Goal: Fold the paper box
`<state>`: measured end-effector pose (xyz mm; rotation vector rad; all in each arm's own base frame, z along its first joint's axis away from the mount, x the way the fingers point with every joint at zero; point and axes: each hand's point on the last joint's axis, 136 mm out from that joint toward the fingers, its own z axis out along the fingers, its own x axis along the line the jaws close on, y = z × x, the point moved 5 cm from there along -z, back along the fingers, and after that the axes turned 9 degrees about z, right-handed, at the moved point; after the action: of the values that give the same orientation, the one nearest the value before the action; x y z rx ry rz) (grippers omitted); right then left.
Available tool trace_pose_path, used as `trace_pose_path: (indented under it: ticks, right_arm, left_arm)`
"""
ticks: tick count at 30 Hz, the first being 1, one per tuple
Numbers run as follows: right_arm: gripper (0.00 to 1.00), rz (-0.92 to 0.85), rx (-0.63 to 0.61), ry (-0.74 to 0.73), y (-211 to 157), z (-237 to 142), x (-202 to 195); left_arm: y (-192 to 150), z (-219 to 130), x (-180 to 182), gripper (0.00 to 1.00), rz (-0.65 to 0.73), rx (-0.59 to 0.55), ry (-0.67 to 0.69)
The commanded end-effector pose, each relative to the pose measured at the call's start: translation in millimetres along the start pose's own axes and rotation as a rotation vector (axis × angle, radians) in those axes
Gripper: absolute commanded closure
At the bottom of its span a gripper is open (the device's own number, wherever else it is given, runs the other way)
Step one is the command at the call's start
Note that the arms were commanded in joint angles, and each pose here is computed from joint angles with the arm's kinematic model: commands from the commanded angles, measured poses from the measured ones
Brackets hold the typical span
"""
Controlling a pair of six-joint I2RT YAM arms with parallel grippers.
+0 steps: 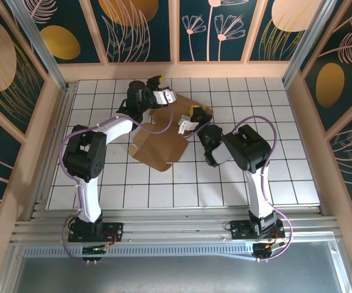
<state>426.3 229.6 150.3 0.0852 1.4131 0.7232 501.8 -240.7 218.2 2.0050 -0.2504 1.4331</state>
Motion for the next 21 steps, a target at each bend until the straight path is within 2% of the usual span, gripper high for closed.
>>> trace_pose_path:
  ticks: [1, 6, 12, 15, 19, 21]
  right_arm:
    - [1.0, 0.037, -0.083, -0.132, 23, -3, -36]
    - [1.0, 0.046, -0.079, -0.127, 23, -3, -37]
    - [1.0, 0.048, -0.078, -0.132, 24, -2, -39]
    - [1.0, 0.051, -0.077, -0.129, 24, -3, -39]
    - [1.0, 0.052, -0.08, -0.13, 24, -3, -40]
    - [1.0, 0.055, -0.083, -0.13, 25, -3, -41]
  left_arm:
    - [-4, 13, -19, 0.28, 0.136, 0.001, -0.022]
    - [-2, 10, -28, 0.28, 0.162, -0.021, -0.041]
    - [5, 4, -37, 0.25, 0.145, -0.057, -0.197]
    - [14, -9, -36, 0.24, 0.116, -0.087, -0.229]
    - [11, -13, -42, 0.23, 0.094, -0.056, -0.284]
    - [7, -7, -39, 0.23, 0.086, -0.034, -0.256]
